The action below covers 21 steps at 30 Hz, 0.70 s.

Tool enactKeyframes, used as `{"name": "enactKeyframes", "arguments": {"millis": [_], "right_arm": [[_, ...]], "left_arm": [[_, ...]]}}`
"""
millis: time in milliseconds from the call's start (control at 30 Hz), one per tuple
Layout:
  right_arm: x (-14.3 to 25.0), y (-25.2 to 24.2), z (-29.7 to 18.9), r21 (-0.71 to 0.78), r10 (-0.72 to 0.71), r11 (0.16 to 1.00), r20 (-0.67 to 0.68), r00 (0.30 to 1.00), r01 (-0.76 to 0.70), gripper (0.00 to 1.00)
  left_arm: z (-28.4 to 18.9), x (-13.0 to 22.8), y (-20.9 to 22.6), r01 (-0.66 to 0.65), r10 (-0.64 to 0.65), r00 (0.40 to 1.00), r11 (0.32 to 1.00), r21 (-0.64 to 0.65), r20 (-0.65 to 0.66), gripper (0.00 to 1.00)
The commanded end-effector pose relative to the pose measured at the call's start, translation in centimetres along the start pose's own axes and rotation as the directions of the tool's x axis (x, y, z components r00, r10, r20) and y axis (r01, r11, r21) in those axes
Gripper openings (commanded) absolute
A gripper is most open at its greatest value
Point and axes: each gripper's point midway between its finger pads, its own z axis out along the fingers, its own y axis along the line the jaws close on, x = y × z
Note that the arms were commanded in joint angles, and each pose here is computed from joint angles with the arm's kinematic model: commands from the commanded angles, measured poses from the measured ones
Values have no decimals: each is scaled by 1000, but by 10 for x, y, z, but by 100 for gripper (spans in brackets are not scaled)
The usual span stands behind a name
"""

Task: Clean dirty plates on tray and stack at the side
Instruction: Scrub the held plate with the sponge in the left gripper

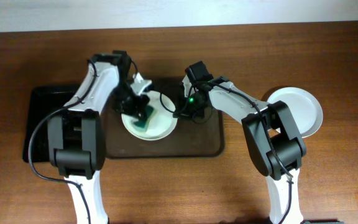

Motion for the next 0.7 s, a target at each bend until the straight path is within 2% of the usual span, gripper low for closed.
{"name": "enactKeyframes", "arguments": {"millis": [0,67,200,333,400,433,467,500,533,600,667], "right_arm": [[-3,-8,4,16,23,1000,1,1000,-23,4],[-3,-8,4,16,23,1000,1,1000,-23,4],[-3,-8,4,16,23,1000,1,1000,-23,4],[-3,-8,4,16,23,1000,1,1000,-23,4],[-3,-8,4,16,23,1000,1,1000,-23,4],[-3,-8,4,16,23,1000,2,1000,-23,4],[-3,-9,4,19,23,1000,3,1000,-23,4],[-3,-9,4,19,23,1000,3,1000,-23,4],[-3,-9,4,19,23,1000,3,1000,-23,4],[-3,-9,4,19,23,1000,3,1000,-23,4],[-3,-9,4,23,23,999,4,1000,-23,4]], "left_arm": [[-27,-17,-13,-12,8,997,998,61,74,0],[-20,-14,-9,32,-36,998,998,53,60,0],[28,6,11,234,-234,972,972,20,-2,0],[51,18,19,276,-276,961,961,12,-20,0],[58,29,40,276,-281,959,955,-106,-34,0],[57,40,66,315,-333,942,912,-261,-28,0],[51,48,93,376,-406,914,828,-417,16,0],[38,53,120,442,-466,878,700,-561,111,0],[29,52,135,485,-484,854,615,-622,188,0],[11,40,157,553,-461,821,490,-674,337,0],[4,23,165,582,-417,809,465,-667,414,0]]}}
